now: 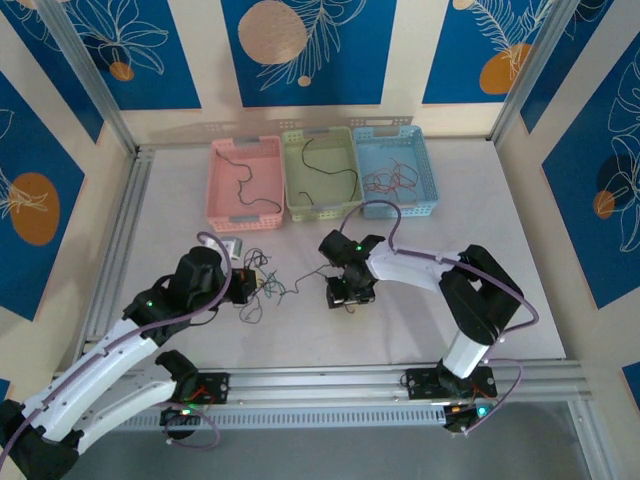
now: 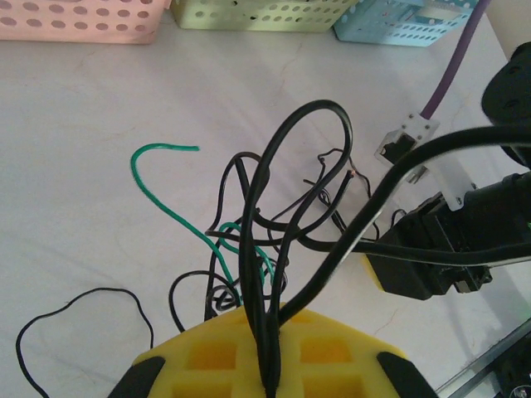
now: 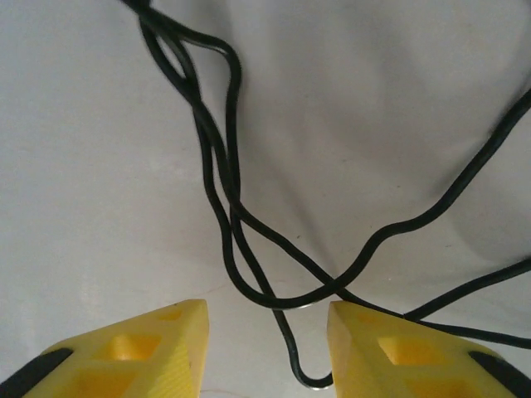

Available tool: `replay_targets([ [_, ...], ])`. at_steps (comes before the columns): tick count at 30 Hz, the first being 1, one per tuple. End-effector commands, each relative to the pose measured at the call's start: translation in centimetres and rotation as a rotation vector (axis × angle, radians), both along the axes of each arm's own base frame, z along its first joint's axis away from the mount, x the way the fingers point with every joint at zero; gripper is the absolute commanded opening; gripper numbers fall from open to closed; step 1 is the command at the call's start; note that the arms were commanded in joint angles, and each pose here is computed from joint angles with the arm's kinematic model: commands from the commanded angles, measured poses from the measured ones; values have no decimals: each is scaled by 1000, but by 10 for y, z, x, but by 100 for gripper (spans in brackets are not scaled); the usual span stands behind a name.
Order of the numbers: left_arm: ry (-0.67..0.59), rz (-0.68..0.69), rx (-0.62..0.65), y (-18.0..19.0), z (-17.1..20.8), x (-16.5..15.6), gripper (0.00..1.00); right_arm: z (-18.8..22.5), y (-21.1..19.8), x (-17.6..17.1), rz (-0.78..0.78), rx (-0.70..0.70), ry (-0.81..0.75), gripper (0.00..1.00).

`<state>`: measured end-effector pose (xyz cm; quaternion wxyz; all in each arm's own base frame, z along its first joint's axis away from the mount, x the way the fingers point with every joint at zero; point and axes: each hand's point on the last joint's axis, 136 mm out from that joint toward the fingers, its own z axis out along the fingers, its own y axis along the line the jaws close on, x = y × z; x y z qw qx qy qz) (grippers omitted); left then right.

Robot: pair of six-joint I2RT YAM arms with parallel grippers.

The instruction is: Untangle the cables

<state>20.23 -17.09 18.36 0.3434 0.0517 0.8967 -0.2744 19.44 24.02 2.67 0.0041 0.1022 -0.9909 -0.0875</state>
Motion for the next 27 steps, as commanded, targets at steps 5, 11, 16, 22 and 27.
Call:
replay_targets([
  [5,-9,-4,9,4,-3,-1,0,-4,2,-1,6,-40,14,35],
  [11,-7,-4,7,4,-5,-2,0,-10,5,-1,23,-48,24,28],
  [16,-8,0,6,5,-5,-2,0,-8,8,-2,34,-28,17,10],
  [22,-22,26,19,13,1,-3,0,16,25,-12,118,162,-2,0],
  [27,-60,133,87,41,12,-3,0,48,13,-10,111,334,-54,0],
])
